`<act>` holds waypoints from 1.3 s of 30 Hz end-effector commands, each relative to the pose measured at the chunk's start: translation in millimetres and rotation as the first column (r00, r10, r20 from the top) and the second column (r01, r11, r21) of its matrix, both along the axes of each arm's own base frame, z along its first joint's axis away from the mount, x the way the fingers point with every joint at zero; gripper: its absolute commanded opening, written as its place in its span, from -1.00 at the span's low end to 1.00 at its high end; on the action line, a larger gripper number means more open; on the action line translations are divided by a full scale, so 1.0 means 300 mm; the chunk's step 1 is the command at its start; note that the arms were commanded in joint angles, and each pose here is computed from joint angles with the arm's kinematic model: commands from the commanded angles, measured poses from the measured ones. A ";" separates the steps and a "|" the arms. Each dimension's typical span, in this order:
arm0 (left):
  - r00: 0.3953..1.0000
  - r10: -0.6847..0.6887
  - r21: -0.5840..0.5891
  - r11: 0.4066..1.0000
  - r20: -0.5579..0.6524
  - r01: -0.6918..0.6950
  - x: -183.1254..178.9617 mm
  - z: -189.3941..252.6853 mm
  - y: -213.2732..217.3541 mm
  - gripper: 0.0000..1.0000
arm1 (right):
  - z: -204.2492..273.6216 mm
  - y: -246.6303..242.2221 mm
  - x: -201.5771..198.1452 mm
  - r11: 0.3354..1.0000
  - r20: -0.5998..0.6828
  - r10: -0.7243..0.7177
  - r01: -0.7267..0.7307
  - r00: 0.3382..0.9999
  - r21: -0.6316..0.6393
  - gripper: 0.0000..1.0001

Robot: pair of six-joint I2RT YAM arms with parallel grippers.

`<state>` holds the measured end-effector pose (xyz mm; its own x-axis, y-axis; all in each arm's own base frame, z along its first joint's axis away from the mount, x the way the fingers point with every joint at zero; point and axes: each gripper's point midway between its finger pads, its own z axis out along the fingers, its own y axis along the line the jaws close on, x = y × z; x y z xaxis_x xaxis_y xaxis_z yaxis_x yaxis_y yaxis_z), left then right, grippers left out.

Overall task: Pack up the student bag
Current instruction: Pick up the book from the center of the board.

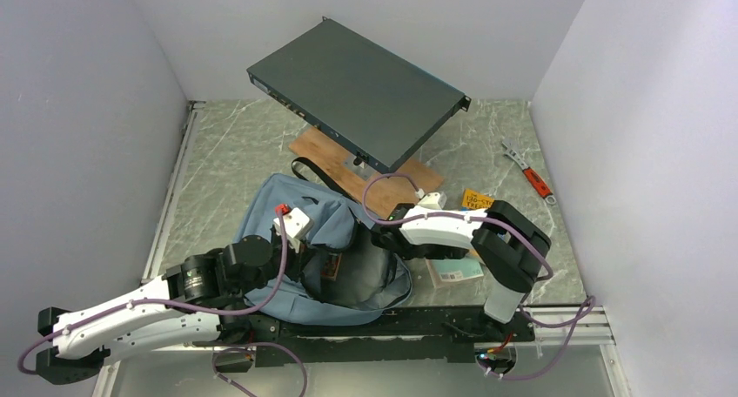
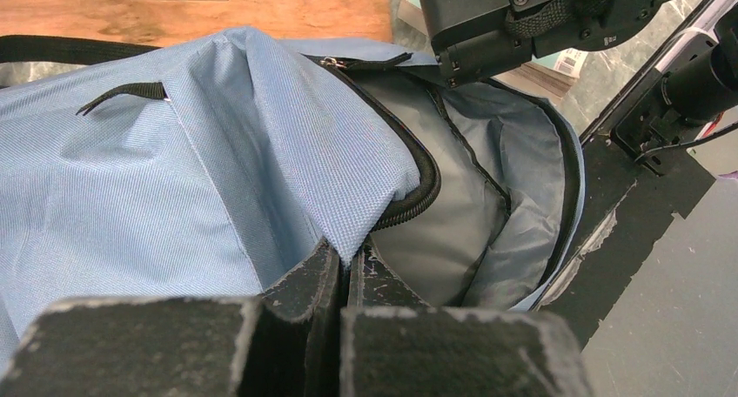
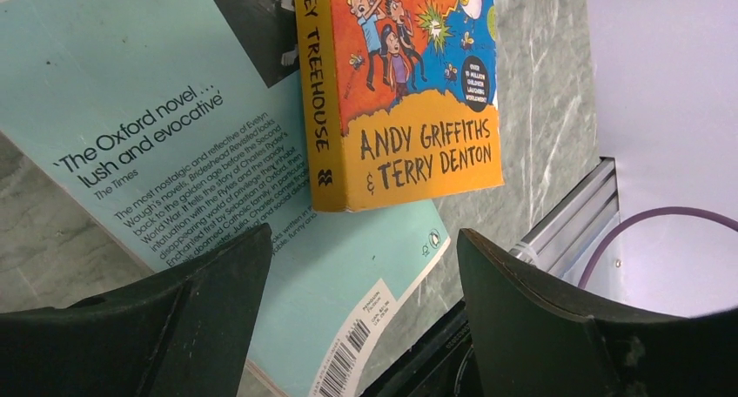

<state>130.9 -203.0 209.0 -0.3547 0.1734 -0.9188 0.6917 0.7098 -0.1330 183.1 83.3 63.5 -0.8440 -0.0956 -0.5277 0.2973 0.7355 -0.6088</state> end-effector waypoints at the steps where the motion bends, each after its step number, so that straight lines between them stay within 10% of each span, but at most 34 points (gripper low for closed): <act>1: 1.000 0.006 -0.056 0.998 0.014 -0.005 0.007 0.051 -0.016 -1.00 | 0.034 0.000 0.033 0.998 0.019 0.025 -0.024 1.000 -0.053 0.58; 39: 1.000 0.005 -0.076 0.997 0.022 -0.003 0.002 0.074 -0.006 -1.00 | -0.011 -0.079 0.004 0.978 -0.054 -0.119 0.108 0.991 -0.181 0.44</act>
